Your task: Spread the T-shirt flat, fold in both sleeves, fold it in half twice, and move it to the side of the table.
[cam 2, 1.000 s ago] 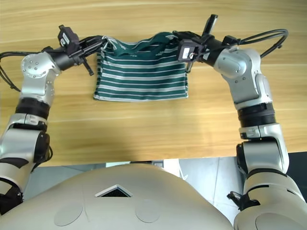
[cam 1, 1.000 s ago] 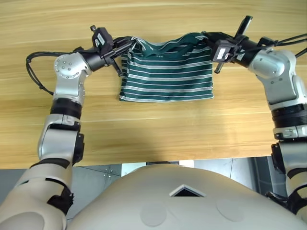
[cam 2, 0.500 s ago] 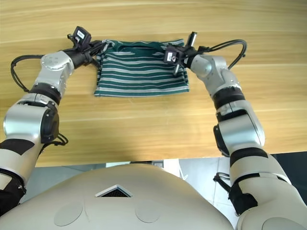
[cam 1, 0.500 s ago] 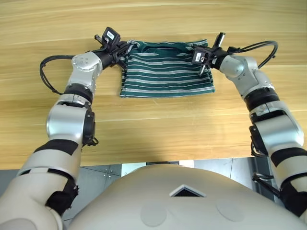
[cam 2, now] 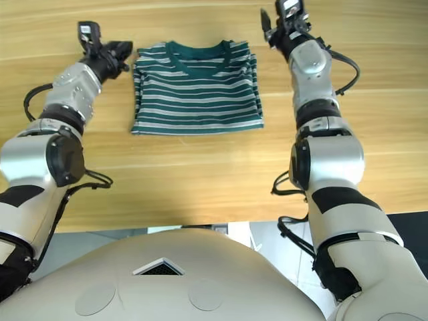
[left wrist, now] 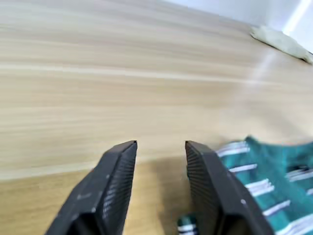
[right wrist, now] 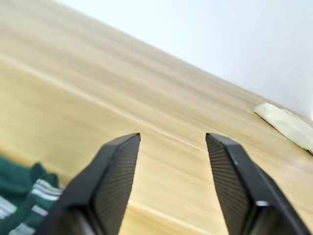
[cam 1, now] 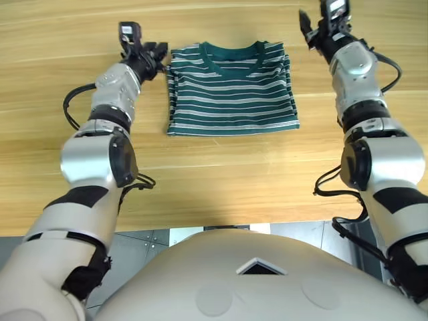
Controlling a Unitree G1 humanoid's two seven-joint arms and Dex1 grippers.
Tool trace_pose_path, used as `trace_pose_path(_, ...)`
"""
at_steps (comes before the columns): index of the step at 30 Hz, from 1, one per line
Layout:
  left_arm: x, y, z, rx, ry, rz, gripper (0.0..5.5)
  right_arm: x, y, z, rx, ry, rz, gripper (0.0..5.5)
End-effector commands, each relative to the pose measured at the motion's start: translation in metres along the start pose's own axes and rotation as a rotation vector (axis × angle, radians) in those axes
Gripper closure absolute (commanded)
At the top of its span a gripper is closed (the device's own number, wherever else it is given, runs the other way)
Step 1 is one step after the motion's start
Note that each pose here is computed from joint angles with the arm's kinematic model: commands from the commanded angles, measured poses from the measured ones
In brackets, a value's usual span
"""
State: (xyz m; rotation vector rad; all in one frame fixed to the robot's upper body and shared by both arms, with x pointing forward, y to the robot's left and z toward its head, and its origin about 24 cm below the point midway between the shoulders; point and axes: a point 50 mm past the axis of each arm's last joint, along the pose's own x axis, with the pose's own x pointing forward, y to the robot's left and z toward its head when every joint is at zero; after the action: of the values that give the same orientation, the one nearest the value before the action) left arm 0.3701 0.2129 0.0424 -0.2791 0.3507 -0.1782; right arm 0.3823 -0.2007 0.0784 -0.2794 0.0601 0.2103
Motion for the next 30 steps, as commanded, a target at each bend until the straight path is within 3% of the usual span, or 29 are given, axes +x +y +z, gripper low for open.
trace_pose_path(1, -0.001, 0.001, 0.031, 0.004, -0.186, -0.002, 3.44, -0.004, 0.001, 0.004, -0.042, -0.072, 0.075, 2.36)
trace_pose_path(4, -0.005, -0.001, 0.044, 0.032, -0.313, -0.069, 3.44, -0.03, 0.016, -0.014, -0.282, -0.13, 0.358, 1.82)
trace_pose_path(9, -0.016, 0.013, 0.045, 0.015, -0.396, -0.064, 3.44, -0.089, 0.027, -0.05, -0.562, -0.057, 0.771, 0.98)
trace_pose_path(14, -0.021, 0.018, 0.038, 0.048, -0.411, -0.068, 3.44, -0.124, 0.032, -0.084, -0.695, 0.123, 0.948, 0.15)
trace_pose_path(17, -0.025, 0.022, 0.039, 0.064, -0.439, -0.08, 3.44, -0.143, 0.048, -0.098, -0.747, 0.161, 1.054, 0.12)
trace_pose_path(21, -0.028, 0.023, 0.036, 0.088, -0.442, -0.096, 3.44, -0.173, 0.111, -0.039, -0.508, -0.296, 1.272, 0.12)
trace_pose_path(25, -0.026, 0.014, 0.034, 0.134, -0.45, -0.14, 3.44, -0.18, 0.135, 0.018, -0.246, -0.599, 1.3, 0.12)
trace_pose_path(27, -0.027, 0.01, 0.035, 0.159, -0.476, -0.187, 3.44, -0.175, 0.13, 0.031, -0.199, -0.651, 1.261, 0.12)
trace_pose_path(30, -0.032, 0.004, 0.036, 0.201, -0.524, -0.288, 3.44, -0.142, 0.12, 0.033, -0.246, -0.575, 1.072, 0.12)
